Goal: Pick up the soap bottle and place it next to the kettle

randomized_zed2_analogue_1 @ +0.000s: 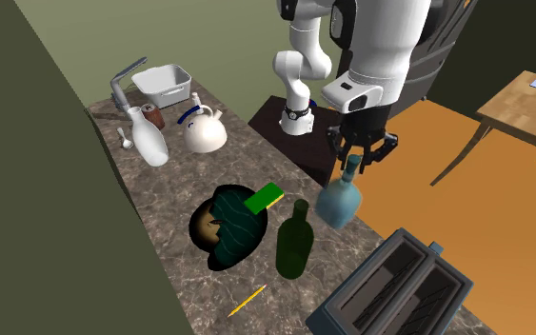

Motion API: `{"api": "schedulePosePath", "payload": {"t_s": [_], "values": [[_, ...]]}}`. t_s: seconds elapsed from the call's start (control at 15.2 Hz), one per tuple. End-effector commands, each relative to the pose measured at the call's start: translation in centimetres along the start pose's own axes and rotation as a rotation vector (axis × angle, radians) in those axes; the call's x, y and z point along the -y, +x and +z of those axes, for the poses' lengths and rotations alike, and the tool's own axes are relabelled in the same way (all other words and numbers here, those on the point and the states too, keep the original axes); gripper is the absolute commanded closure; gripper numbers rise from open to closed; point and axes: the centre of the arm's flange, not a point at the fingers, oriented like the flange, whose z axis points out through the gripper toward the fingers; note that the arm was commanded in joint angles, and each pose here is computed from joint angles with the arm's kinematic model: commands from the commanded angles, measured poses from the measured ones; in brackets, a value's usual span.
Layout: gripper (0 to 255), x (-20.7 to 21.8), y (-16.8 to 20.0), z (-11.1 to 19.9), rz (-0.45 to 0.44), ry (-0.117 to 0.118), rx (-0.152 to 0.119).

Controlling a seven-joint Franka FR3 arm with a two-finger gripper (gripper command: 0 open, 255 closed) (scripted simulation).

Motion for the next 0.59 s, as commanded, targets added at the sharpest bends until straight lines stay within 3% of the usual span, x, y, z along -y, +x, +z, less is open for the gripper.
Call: {"api": "schedulePosePath", "payload": {"t_s": [0.0, 0.53], "values": [[255, 0.1, 0.1, -1.1, 0.000, 0.000, 0.000], [255, 0.5, 0.3, -5.3, 0.000, 0.000, 0.000]]}}
